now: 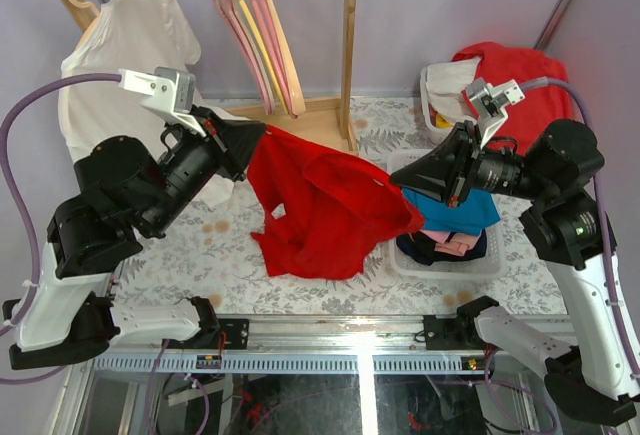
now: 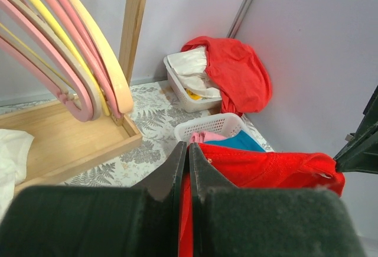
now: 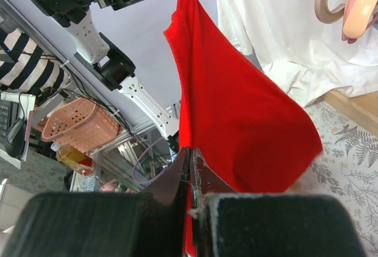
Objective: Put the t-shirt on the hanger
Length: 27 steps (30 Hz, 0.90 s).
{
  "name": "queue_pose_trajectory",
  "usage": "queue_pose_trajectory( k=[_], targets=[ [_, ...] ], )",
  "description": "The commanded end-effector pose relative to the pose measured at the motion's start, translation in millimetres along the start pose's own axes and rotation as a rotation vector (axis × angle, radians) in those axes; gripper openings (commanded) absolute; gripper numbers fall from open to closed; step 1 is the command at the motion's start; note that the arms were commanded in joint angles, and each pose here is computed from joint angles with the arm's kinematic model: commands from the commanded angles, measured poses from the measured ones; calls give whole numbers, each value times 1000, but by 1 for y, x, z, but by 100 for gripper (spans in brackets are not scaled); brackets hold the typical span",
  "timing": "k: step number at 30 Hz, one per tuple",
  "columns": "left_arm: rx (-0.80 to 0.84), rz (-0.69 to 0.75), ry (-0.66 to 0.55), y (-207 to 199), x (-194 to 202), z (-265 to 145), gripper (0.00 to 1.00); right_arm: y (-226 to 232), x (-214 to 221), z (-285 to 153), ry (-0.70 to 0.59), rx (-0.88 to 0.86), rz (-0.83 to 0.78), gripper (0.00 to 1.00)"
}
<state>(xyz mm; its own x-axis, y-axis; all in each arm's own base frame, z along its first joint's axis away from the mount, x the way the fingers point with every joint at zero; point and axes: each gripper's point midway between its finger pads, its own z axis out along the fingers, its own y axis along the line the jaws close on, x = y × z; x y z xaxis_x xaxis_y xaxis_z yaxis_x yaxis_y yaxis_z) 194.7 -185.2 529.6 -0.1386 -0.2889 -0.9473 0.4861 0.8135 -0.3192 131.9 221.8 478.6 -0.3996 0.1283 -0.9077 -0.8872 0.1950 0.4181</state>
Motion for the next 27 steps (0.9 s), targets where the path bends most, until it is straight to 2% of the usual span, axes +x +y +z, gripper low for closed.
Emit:
queue_pose_trajectory(
  k=[1, 6, 13, 16, 18, 20, 22, 23, 27],
  targets=[
    [-50, -10, -133, 18, -46, -22, 0, 18, 4, -7, 12, -66, -5, 0],
    [-62, -17, -169, 28, -59, -39, 0, 20, 5, -7, 15, -83, 3, 0],
    [58, -35, -211, 6, -82, -47, 0, 33, 3, -9, -9, -141, 33, 0],
    [69, -14, -156, -2, -62, -30, 0, 31, 8, -11, -3, -115, 39, 0],
    [81, -7, -92, -7, -31, -17, 0, 27, 13, -13, 4, -84, 38, 0],
    [119, -8, -17, -11, 11, -9, 12, 21, 18, -13, 16, -62, 47, 0],
    [192, -19, 43, -18, 50, -7, 37, 18, 23, -13, 27, -51, 52, 0],
    [234, -28, 63, -22, 65, -10, 45, 16, 25, -13, 32, -47, 52, 0],
    [275, -43, 141, -16, 129, -11, 63, 14, 31, -13, 48, -48, 62, 0]
  ],
)
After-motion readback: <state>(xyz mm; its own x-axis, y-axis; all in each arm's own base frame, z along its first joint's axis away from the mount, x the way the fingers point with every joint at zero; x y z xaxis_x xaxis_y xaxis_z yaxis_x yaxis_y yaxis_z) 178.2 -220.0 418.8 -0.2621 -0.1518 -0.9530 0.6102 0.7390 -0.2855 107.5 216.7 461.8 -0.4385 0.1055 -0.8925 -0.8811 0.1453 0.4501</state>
